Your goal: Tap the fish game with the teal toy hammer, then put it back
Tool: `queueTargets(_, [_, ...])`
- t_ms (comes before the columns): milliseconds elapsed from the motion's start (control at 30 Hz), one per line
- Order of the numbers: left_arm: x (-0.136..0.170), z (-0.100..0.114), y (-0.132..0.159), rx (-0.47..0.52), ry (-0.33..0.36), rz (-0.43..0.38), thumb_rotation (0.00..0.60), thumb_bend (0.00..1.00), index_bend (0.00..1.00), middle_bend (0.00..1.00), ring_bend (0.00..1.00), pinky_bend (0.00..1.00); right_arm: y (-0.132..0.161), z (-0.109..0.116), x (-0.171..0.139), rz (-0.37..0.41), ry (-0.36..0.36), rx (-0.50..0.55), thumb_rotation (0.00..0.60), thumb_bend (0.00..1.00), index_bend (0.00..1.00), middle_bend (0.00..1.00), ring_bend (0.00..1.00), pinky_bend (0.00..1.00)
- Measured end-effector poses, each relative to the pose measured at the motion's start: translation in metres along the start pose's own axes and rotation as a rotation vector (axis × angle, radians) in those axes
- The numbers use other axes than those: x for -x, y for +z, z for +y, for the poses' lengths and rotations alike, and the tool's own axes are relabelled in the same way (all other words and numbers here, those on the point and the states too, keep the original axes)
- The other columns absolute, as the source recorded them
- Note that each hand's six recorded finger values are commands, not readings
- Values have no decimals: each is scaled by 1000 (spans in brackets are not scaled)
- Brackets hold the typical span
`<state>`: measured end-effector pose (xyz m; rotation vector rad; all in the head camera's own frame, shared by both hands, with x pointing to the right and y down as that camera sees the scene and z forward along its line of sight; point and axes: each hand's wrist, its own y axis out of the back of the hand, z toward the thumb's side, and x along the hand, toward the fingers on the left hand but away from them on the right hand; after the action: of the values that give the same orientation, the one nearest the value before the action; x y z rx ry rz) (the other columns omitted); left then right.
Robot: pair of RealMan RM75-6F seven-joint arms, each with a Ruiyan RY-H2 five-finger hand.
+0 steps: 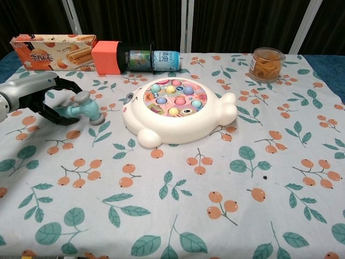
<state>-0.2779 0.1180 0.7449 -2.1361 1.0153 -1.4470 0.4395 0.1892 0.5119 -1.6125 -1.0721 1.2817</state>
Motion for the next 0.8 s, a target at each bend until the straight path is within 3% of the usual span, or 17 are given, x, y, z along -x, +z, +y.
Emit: queueTargets(800, [-4,-4,4,14,-2,-23,600,333,437,197,77,41,1,-3,3,-9,14,-1,600,147,0,52,0,0])
